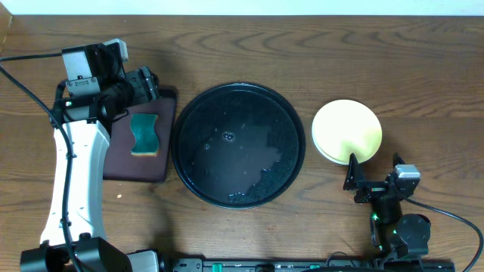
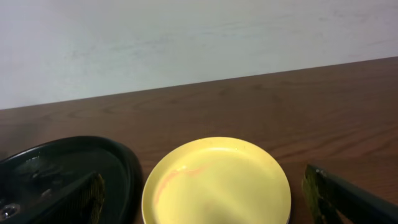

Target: Clean dirty plates on tray and stack at the side

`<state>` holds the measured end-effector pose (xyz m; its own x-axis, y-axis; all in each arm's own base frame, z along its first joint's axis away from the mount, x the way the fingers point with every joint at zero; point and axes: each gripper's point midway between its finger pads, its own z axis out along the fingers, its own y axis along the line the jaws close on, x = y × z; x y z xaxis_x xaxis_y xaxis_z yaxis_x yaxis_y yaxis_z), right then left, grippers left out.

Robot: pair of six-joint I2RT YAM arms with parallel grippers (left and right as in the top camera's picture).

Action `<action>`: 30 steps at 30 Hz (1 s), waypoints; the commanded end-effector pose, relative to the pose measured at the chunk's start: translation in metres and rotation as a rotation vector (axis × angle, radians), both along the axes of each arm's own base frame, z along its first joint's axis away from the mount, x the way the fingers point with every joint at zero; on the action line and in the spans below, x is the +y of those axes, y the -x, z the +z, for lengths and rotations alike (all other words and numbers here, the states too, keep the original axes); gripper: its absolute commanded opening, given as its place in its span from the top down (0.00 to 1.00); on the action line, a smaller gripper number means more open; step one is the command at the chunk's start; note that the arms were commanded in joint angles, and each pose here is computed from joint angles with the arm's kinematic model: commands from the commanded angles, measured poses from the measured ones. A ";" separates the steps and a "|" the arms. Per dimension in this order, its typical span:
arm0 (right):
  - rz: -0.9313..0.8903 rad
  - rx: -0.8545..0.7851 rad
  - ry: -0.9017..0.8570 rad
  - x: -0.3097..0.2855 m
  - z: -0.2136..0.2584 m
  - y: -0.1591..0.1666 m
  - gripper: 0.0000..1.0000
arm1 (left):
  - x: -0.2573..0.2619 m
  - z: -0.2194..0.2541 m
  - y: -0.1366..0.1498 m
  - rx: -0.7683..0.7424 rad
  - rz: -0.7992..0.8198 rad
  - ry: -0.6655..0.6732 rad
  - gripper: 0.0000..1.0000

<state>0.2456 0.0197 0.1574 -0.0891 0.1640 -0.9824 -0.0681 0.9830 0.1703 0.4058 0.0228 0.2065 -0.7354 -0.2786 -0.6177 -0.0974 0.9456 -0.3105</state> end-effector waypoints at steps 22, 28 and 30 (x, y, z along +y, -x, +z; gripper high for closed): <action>-0.001 -0.001 0.003 -0.001 -0.001 0.000 0.01 | -0.004 0.031 0.026 -0.125 0.016 -0.086 0.23; -0.001 -0.001 0.003 -0.001 -0.001 0.000 0.01 | -0.004 0.034 0.062 -0.317 0.059 -0.171 0.23; -0.001 -0.001 0.003 -0.001 -0.001 0.000 0.01 | -0.005 0.030 0.076 -0.379 0.055 -0.189 0.23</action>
<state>0.2456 0.0198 0.1576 -0.0884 0.1641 -0.9825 -0.0686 0.9830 0.1704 0.3479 0.0110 0.2579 -0.4463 -0.1911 -0.8743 -0.0313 0.9797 -0.1982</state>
